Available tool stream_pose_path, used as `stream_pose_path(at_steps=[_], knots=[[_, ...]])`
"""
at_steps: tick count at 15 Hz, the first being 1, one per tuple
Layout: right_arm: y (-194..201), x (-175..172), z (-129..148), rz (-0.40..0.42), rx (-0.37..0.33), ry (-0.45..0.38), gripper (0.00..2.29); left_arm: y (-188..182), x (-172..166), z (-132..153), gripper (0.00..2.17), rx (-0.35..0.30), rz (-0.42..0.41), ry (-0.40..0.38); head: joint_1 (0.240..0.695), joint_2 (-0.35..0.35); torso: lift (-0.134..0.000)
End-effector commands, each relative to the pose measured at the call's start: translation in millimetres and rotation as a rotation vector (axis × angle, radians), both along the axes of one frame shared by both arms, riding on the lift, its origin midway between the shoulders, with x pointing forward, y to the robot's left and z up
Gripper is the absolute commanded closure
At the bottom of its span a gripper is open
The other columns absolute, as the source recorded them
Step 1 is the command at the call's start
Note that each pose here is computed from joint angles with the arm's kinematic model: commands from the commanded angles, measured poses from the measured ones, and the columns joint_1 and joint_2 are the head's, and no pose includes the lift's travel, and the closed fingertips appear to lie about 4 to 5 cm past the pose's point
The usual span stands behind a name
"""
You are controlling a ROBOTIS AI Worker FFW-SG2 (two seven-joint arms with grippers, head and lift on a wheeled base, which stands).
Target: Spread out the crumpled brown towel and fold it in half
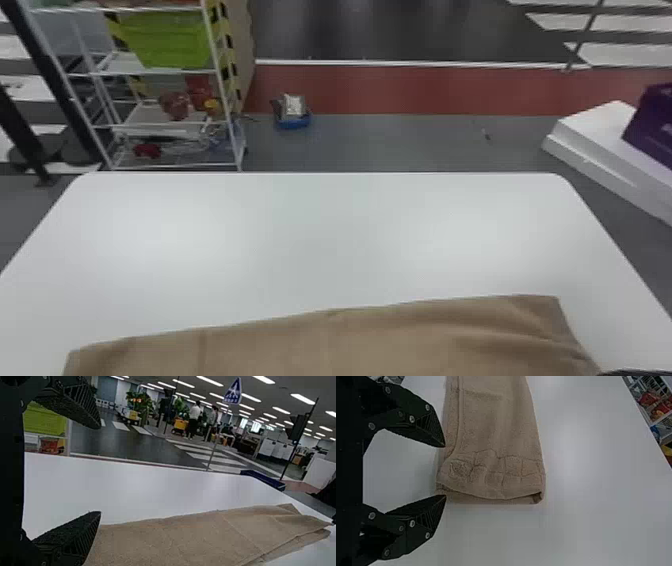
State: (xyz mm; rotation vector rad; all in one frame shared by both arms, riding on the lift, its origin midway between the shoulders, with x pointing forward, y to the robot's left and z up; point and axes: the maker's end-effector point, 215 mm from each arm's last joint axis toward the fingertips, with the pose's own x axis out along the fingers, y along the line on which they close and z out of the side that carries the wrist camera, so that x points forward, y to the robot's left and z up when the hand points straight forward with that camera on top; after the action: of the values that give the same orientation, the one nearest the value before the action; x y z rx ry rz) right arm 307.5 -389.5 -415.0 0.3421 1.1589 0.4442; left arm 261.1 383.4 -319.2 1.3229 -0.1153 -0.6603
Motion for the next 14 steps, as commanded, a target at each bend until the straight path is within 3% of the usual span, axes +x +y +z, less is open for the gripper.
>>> stream_pose_path(at_steps=[1,3,9,14], knots=[[0.7,-2.3,-5.3,0.015,-0.02,0.005,0.77,-1.4,1.2,-0.5,0.14,-0.002,-0.003,0.0,0.695,-0.013,-0.124],[-2.0,0.9,-10.9,0.029,-0.049,-0.006,0.9,-2.5,1.5,-0.4,0.14,-0.004,-0.006,-0.001,0.695,-0.013,-0.124],[-5.9,6.4,-4.7,0.019,-0.043,-0.031,1.08,-2.4,0.6,-1.6,0.14,-0.006,-0.005,-0.002,0.695,-0.025,-0.124],[-15.0,2.0,32.1,0.006,0.024,-0.098,1.08,-1.5,1.0,-1.2,0.14,-0.003,-0.004,-0.003,0.695,-0.033,-0.124]])
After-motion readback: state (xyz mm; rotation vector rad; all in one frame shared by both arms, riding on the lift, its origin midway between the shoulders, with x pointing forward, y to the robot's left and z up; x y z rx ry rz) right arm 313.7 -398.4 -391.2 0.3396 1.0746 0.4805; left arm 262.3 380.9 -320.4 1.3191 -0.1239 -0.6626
